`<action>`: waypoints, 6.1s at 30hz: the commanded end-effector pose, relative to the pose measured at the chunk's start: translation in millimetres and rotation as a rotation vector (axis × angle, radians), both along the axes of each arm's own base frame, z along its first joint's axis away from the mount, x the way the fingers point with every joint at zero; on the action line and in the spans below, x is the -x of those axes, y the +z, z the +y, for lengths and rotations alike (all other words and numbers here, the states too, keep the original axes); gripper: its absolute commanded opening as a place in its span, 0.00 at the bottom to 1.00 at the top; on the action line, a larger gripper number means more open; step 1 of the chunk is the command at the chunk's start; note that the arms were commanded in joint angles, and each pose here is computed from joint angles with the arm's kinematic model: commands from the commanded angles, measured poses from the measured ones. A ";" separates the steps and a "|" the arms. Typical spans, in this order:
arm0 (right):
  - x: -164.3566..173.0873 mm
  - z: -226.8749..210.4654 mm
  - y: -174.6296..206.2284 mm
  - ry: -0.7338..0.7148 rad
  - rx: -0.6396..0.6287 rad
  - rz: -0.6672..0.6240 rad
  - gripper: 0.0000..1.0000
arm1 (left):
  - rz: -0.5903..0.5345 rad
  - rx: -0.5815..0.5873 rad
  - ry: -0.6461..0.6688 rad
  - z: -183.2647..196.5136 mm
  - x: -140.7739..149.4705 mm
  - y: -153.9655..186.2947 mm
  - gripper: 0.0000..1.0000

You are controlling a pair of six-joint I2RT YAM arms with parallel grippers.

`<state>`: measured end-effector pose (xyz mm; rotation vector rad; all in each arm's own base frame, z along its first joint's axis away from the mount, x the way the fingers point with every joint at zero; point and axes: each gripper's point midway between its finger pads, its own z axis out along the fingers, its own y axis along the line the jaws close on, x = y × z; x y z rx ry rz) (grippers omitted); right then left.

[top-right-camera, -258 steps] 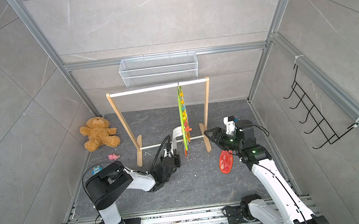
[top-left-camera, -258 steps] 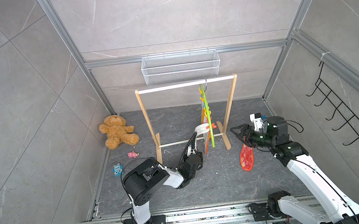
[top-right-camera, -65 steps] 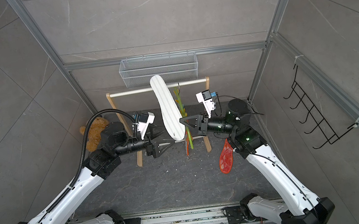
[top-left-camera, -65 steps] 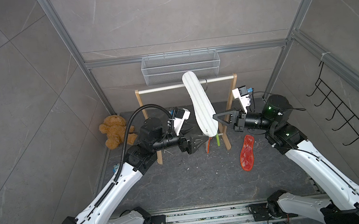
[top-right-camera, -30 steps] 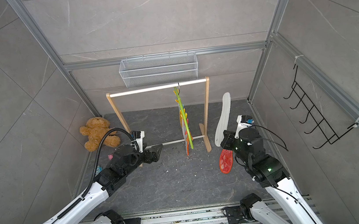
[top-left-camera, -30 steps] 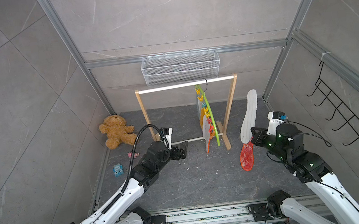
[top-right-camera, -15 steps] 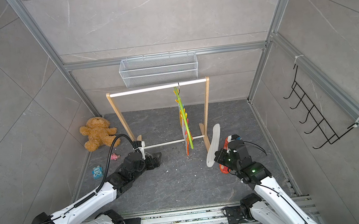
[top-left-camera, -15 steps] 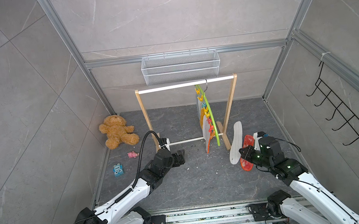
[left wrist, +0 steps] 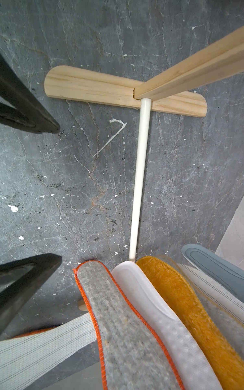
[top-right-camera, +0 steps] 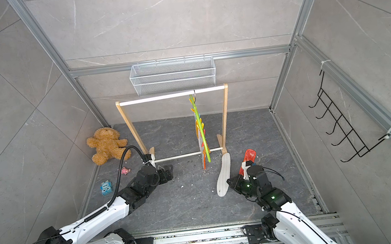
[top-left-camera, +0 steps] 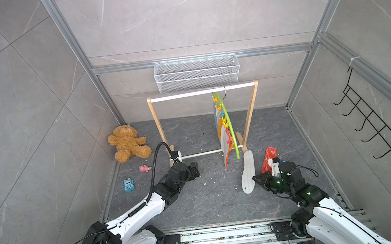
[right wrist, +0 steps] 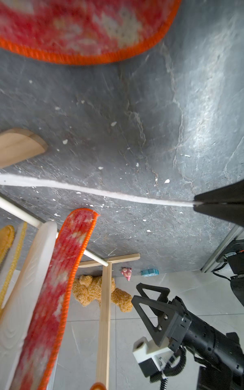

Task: Take the shoe insoles off the hanger
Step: Place the insole at the center of the board, then remove the insole from the hanger.

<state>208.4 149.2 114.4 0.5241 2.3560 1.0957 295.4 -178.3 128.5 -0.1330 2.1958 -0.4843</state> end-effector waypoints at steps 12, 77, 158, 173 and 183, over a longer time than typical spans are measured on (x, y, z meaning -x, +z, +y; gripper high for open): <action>4.6 25.5 -33.1 0.116 -0.044 0.057 0.00 | -0.036 0.087 -0.044 -22.5 -12.9 19.1 0.89; -30.1 -38.8 1.5 -0.037 0.455 0.013 0.70 | -0.225 -0.036 -0.417 -126.4 20.5 8.6 0.81; -45.4 -20.4 99.8 -0.014 0.340 -0.195 0.79 | -0.319 -0.165 -0.196 -171.6 -49.4 -76.0 0.33; -48.4 -14.2 106.0 -0.011 0.301 -0.208 0.79 | -0.336 -0.185 -0.159 -152.8 -47.3 -65.3 0.13; -51.1 -7.0 110.5 -0.006 0.254 -0.210 0.78 | -0.351 -0.184 -0.121 -138.1 -48.3 -54.5 0.00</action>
